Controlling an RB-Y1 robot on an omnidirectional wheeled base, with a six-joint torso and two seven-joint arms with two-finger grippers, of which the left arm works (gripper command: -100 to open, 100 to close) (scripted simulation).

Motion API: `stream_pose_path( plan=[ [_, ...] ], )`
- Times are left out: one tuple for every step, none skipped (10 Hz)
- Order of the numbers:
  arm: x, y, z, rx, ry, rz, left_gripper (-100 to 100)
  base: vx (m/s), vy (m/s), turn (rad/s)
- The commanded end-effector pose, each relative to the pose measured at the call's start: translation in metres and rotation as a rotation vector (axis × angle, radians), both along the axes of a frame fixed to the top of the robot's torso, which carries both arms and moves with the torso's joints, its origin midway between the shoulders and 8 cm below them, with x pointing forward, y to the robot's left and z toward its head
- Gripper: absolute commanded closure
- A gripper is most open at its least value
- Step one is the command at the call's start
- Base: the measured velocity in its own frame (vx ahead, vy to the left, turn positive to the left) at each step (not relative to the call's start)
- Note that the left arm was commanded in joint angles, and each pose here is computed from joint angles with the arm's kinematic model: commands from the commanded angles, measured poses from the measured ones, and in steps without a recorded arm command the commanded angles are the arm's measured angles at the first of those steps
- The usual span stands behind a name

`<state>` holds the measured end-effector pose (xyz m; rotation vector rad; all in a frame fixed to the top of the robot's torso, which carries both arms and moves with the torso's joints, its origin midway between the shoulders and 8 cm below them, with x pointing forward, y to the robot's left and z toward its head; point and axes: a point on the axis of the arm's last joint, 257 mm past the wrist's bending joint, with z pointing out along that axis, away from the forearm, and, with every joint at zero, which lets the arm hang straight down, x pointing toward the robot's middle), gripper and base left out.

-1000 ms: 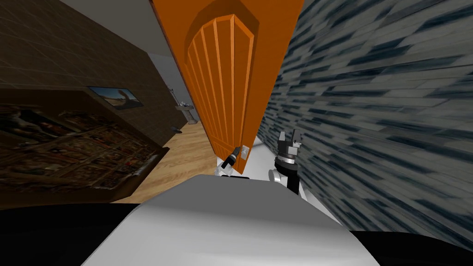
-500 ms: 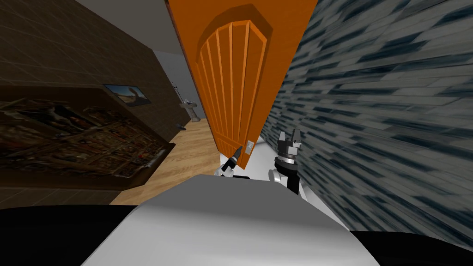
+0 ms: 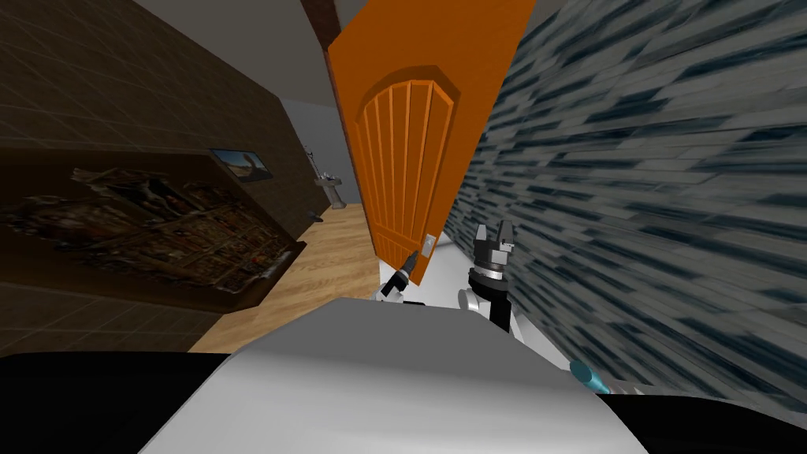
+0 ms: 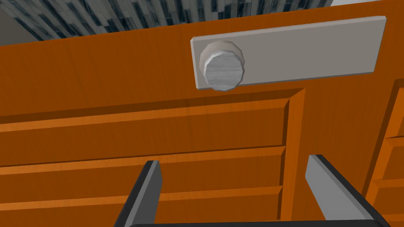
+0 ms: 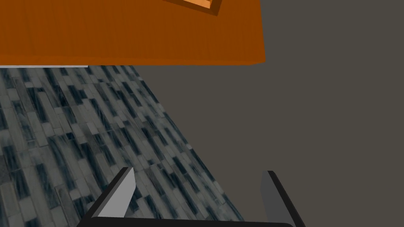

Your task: Push the door open

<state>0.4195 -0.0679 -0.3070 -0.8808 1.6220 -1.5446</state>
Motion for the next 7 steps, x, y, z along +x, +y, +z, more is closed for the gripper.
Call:
stream_pose_path(
  plan=[
    [0.002, 0.011, -0.009, 0.031, -0.002, 0.001, -100, 0.163, -0.122, -0.017],
    [0.003, 0.013, -0.010, 0.036, -0.002, 0.001, -100, 0.175, -0.119, 0.001],
    [0.005, 0.015, -0.010, 0.040, -0.004, 0.003, -100, 0.179, -0.148, -0.018],
    [0.007, 0.014, -0.008, 0.034, -0.006, 0.006, -100, 0.176, -0.162, -0.016],
    [0.010, 0.009, -0.003, 0.021, -0.008, 0.008, -100, 0.189, -0.174, -0.024],
    [0.012, 0.002, 0.003, 0.003, -0.009, 0.011, -100, 0.191, -0.131, -0.013],
    [0.013, -0.004, 0.008, -0.014, -0.010, 0.013, -100, 0.158, -0.090, -0.013]
  ],
)
